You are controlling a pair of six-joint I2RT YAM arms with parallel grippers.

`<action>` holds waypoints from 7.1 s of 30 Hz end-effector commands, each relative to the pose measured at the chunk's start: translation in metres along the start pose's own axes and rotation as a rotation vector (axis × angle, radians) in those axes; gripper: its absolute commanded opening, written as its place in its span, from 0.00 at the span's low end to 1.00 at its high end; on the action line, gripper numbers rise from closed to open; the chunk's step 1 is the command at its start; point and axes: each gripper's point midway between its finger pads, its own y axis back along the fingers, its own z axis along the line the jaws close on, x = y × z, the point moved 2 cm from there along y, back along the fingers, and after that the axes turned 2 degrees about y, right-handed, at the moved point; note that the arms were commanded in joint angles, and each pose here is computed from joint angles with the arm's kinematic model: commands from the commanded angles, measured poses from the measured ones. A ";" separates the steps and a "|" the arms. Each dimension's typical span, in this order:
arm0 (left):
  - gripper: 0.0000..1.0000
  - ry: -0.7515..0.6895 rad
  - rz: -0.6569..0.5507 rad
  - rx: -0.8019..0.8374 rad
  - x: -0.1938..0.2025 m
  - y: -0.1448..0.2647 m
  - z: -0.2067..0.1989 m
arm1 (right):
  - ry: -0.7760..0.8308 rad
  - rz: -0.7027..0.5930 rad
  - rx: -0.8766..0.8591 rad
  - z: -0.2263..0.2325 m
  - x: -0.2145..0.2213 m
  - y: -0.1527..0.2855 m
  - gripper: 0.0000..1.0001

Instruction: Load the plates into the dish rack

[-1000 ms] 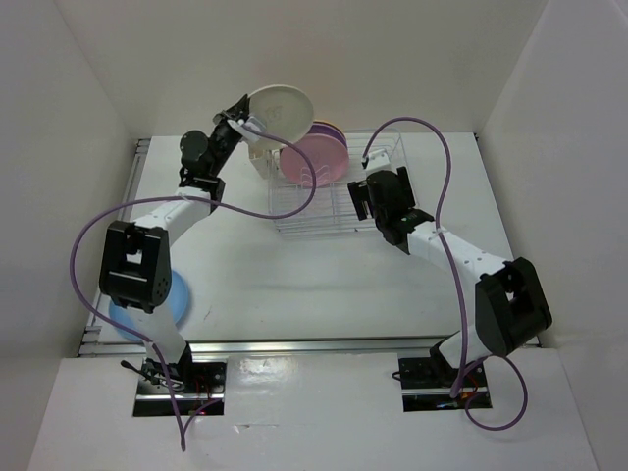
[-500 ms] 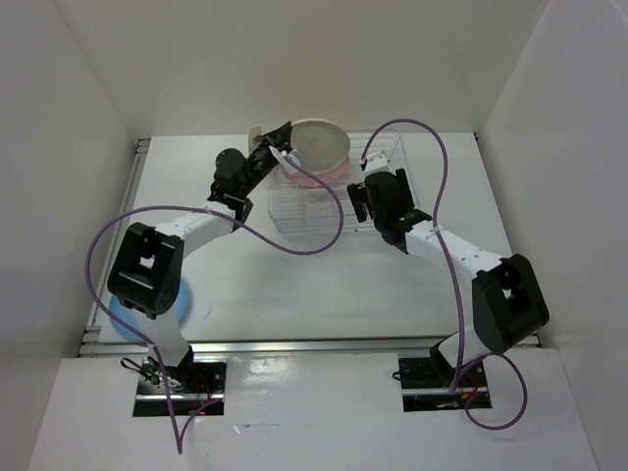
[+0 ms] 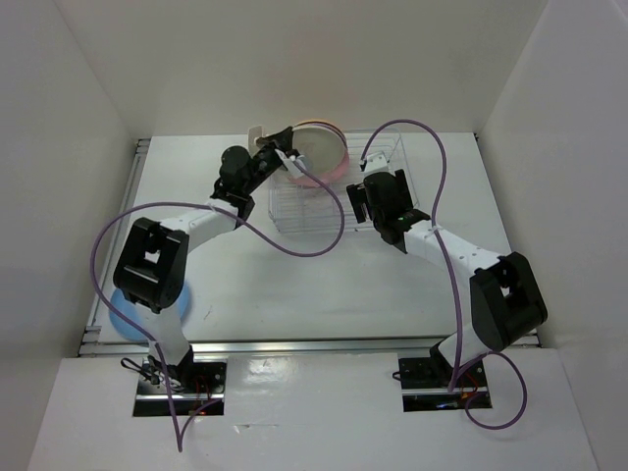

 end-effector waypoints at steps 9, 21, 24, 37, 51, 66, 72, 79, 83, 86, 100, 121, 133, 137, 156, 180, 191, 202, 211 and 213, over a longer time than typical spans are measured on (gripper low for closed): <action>0.00 -0.086 -0.065 0.000 -0.008 -0.036 0.002 | -0.032 -0.029 0.015 -0.003 -0.013 -0.002 1.00; 0.00 -0.164 -0.088 -0.022 -0.017 -0.042 0.025 | -0.028 -0.023 0.005 0.000 -0.012 -0.006 1.00; 0.00 -0.164 -0.074 -0.001 -0.007 -0.042 0.013 | -0.033 -0.016 -0.006 0.003 -0.008 -0.006 1.00; 0.00 -0.158 -0.056 0.042 0.014 -0.050 -0.012 | -0.019 0.012 -0.009 0.007 -0.003 -0.015 1.00; 0.32 -0.014 0.084 0.137 0.052 -0.020 -0.080 | -0.002 0.046 -0.012 0.012 0.006 -0.022 1.00; 1.00 0.099 0.151 0.166 0.064 -0.010 -0.098 | -0.002 0.046 -0.012 0.012 0.006 -0.022 1.00; 1.00 0.089 0.170 0.132 0.057 -0.001 -0.089 | -0.002 0.046 -0.012 0.012 0.006 -0.022 1.00; 1.00 0.102 0.193 -0.099 0.032 0.018 -0.032 | 0.002 0.053 -0.022 0.014 0.010 -0.022 1.00; 1.00 0.137 0.317 -0.260 0.032 0.038 0.003 | 0.002 0.053 -0.022 0.014 0.010 -0.022 1.00; 1.00 0.212 0.496 -0.295 0.044 0.051 0.016 | -0.002 0.045 -0.021 0.013 0.007 -0.020 1.00; 1.00 1.288 1.347 -0.843 0.089 0.296 -0.050 | -0.052 -0.045 -0.093 0.013 -0.010 0.001 1.00; 1.00 0.924 1.997 -1.199 0.064 0.431 -0.126 | -0.073 -0.047 -0.106 0.014 -0.030 0.001 1.00; 0.76 0.883 2.102 -1.083 0.117 0.399 -0.162 | -0.045 -0.045 -0.064 0.008 -0.028 -0.002 1.00; 0.50 0.900 2.114 -0.973 0.130 0.386 -0.168 | -0.041 -0.036 -0.055 0.008 -0.025 -0.004 1.00; 0.22 1.053 2.204 -0.859 0.156 0.404 -0.180 | -0.032 -0.036 -0.052 0.008 -0.027 -0.006 1.00; 0.00 1.211 1.494 -0.320 0.184 0.104 -0.143 | -0.033 -0.037 -0.052 0.006 -0.027 -0.002 1.00; 0.84 1.166 1.498 -0.298 0.182 0.151 -0.133 | -0.023 -0.038 -0.058 0.006 -0.023 -0.001 1.00; 0.94 1.141 1.265 -0.323 0.127 0.130 -0.050 | -0.031 -0.037 -0.078 0.010 -0.026 -0.002 1.00; 1.00 1.192 1.166 -0.405 0.148 0.159 -0.002 | -0.031 -0.037 -0.078 0.010 -0.022 -0.001 1.00; 1.00 1.267 1.177 -0.380 0.169 0.173 -0.002 | -0.035 -0.045 -0.077 0.010 -0.025 -0.001 1.00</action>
